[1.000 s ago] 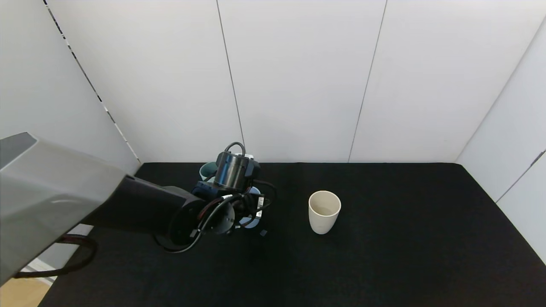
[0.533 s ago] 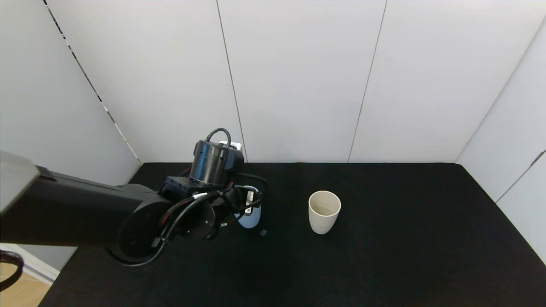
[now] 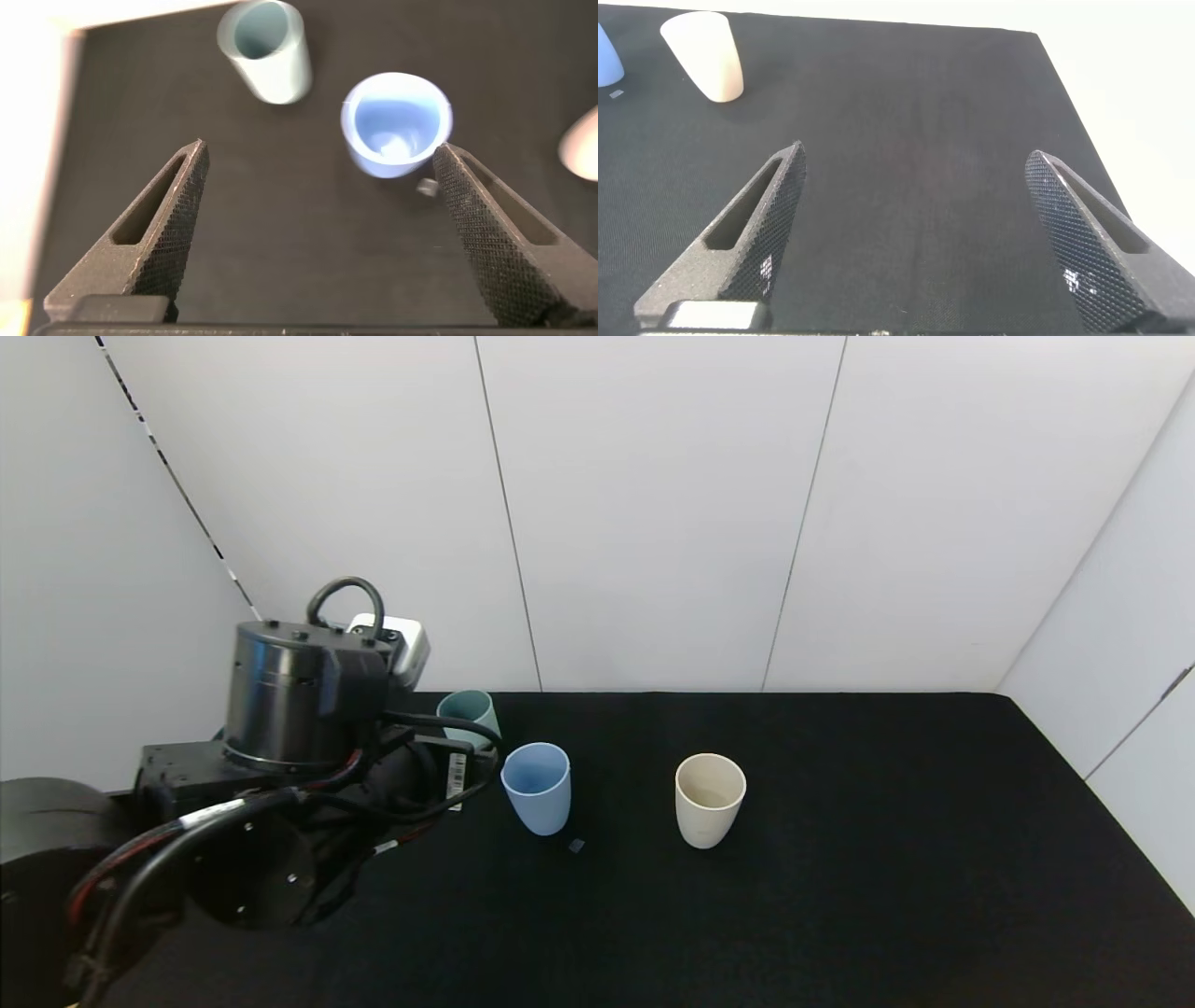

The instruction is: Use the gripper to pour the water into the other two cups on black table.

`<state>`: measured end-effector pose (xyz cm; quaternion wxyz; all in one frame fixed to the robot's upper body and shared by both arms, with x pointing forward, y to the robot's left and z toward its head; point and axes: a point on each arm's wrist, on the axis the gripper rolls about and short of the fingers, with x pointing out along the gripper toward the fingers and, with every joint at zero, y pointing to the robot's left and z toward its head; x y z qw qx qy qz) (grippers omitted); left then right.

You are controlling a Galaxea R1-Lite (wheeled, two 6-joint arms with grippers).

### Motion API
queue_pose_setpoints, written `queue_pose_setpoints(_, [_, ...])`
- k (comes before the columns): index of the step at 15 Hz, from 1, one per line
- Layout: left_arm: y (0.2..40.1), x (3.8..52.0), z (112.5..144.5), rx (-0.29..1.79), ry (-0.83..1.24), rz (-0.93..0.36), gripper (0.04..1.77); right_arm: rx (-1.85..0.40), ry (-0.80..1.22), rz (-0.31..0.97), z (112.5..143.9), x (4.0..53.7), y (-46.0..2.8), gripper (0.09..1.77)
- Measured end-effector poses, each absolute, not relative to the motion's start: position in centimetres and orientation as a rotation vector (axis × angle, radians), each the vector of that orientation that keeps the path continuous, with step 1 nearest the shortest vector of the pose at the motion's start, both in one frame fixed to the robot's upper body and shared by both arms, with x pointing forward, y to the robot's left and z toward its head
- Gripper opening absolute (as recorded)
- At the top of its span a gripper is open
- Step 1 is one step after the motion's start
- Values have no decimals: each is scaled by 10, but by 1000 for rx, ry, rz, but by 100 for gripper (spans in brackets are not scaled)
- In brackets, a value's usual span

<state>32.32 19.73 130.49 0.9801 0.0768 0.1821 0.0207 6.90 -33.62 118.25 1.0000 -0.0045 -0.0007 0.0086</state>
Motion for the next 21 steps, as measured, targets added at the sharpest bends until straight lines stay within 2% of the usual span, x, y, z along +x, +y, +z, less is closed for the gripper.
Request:
queue_pose_setpoints(6, [235, 274, 1324, 125, 312, 95, 171, -9, -1, 18, 1182, 69, -336, 171])
queue_pose_setpoints(9, [266, 255, 1326, 109, 285, 173, 171, -9, -1, 17, 1182, 69, -336, 171])
queue_pose_setpoints(11, [290, 242, 1324, 89, 274, 220, 171, -9, -1, 18, 1182, 69, -336, 171])
queue_pose_setpoints(15, [327, 198, 1315, 45, 222, 235, 172, -9, -1, 18, 1182, 69, -336, 171])
queue_pose_setpoints(21, [338, 127, 1291, 86, 117, 209, 172, -9, -1, 18, 1182, 69, -336, 171])
